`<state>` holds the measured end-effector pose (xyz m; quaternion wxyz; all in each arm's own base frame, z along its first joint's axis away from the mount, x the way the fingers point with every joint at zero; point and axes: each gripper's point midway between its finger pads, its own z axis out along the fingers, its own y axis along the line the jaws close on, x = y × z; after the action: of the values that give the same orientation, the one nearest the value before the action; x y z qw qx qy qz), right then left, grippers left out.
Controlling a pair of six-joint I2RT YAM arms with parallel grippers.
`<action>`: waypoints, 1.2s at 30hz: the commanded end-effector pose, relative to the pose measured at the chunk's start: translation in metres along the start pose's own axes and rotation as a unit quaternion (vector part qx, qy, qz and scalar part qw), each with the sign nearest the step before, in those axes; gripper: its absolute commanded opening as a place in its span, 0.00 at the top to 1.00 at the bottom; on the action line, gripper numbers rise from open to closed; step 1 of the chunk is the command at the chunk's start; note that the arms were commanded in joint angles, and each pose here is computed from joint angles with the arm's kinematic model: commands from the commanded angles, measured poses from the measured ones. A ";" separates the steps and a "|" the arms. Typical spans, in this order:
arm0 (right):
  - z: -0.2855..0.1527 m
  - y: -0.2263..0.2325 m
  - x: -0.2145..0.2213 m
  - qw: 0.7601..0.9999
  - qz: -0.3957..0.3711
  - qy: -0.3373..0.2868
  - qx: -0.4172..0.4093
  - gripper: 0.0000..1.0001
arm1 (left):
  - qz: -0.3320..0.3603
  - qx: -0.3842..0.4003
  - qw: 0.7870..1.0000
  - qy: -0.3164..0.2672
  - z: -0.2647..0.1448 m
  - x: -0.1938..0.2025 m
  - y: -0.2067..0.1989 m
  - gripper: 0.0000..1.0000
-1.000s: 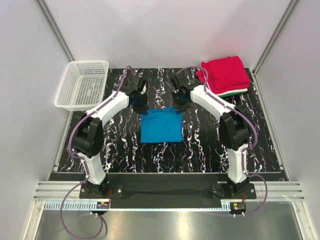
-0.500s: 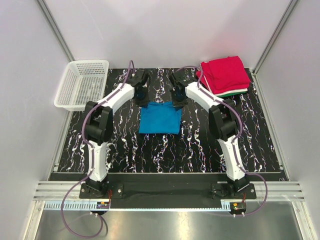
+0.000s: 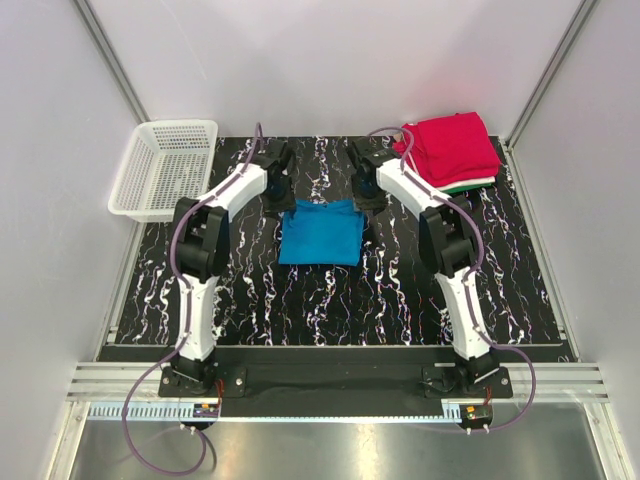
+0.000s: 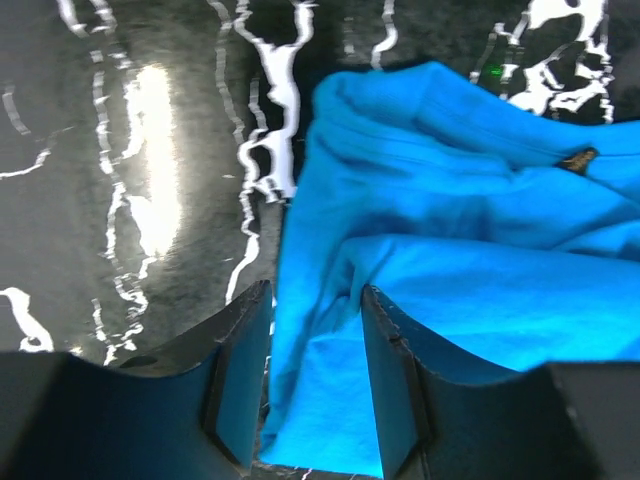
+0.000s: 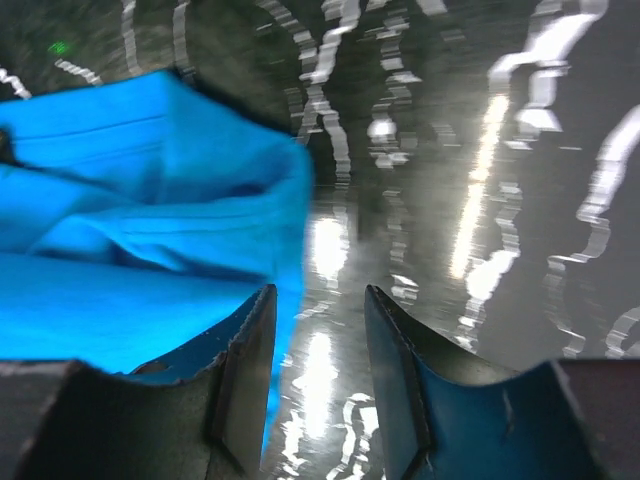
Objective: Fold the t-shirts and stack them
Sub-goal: Fold the tshirt
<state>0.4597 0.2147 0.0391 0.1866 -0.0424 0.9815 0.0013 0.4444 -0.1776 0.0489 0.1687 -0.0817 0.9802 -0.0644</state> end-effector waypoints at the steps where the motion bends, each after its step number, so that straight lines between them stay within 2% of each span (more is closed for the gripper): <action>1: -0.078 -0.029 -0.051 0.995 0.025 -0.093 0.001 0.53 | -0.011 -0.001 0.998 -0.057 -0.049 -0.025 0.011 0.56; 4: -0.126 -0.025 -0.068 0.989 0.031 -0.138 -0.033 0.55 | -0.010 0.023 0.997 -0.072 -0.071 -0.030 0.005 0.56; 7: -0.154 -0.011 -0.075 0.984 0.036 -0.154 -0.082 0.58 | -0.013 0.046 0.996 -0.080 -0.086 -0.032 -0.002 0.58; 13: -0.165 0.015 -0.072 0.979 0.058 -0.131 -0.147 0.65 | -0.013 0.108 0.992 -0.067 -0.100 -0.028 -0.025 0.63; 18: -0.154 0.032 -0.065 0.978 0.063 -0.105 -0.167 0.67 | -0.001 0.130 0.990 -0.050 -0.090 -0.021 -0.039 0.68; 25: -0.105 0.054 -0.035 0.981 0.062 -0.040 -0.182 0.68 | 0.025 0.142 0.990 -0.013 -0.058 0.002 -0.054 0.72; 36: -0.049 0.080 0.024 0.978 0.077 0.037 -0.188 0.69 | 0.037 0.111 0.993 0.026 -0.019 0.029 -0.040 0.74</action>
<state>0.4195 0.2713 0.0770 0.1341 -0.0017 0.9762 0.1704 0.4147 -0.2209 0.0677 0.1418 -0.0371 0.9750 -0.1670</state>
